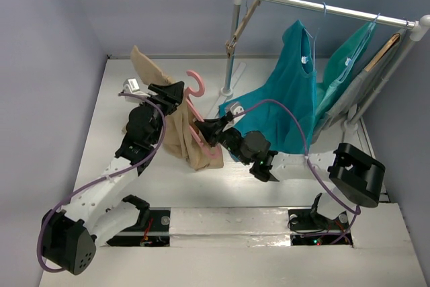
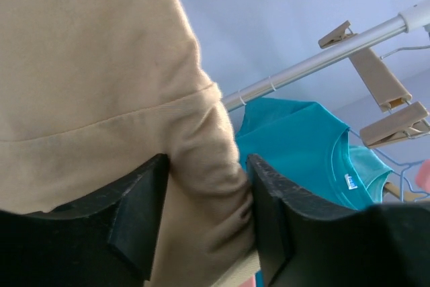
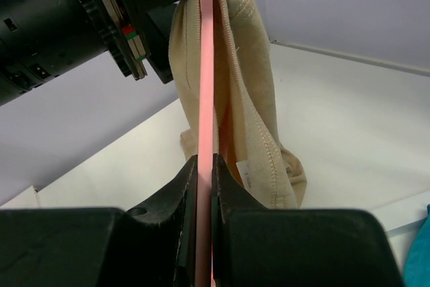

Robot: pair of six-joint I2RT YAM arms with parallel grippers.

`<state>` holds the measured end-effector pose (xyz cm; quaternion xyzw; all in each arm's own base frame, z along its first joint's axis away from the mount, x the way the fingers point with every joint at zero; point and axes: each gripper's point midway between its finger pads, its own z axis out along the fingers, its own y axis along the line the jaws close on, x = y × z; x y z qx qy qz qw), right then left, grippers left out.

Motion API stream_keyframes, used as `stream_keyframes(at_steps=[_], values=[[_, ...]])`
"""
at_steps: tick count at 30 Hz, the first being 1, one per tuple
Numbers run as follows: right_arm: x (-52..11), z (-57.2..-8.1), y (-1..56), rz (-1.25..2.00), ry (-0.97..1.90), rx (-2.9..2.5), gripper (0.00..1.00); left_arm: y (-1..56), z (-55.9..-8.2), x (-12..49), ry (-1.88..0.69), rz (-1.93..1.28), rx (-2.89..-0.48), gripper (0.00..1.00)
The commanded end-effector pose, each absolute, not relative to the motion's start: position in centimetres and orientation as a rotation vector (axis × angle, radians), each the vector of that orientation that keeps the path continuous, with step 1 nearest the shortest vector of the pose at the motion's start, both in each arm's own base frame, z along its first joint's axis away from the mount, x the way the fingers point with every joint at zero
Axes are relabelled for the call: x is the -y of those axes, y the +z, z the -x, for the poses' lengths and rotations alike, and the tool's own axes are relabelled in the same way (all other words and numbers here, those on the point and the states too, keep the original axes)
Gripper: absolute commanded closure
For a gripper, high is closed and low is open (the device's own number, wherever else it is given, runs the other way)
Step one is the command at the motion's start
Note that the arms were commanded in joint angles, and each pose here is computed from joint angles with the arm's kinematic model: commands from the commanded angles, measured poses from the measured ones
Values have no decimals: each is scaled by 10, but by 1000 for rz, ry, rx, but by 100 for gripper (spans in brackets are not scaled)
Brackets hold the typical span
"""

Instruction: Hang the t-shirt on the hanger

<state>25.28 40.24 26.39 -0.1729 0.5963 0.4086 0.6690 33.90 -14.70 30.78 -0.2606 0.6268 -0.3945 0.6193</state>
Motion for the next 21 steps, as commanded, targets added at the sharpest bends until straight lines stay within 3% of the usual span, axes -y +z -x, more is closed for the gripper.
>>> stream_keyframes(at_steps=[1, 6, 11, 20, 21], values=[[-411, -248, 315, 357, 985, -1201, 100, 332, -333, 146, -974, 569, -1350, 55], [-418, -251, 306, 383, 976, -1236, 100, 329, -330, 144, -970, 570, -1348, 70], [-422, -251, 299, 395, 977, -1259, 100, 322, -329, 144, -967, 577, -1365, 99], [-416, -246, 296, 420, 971, -1302, 100, 324, -323, 137, -972, 581, -1355, 100], [-416, -245, 289, 434, 962, -1333, 93, 325, -322, 134, -973, 588, -1344, 100]])
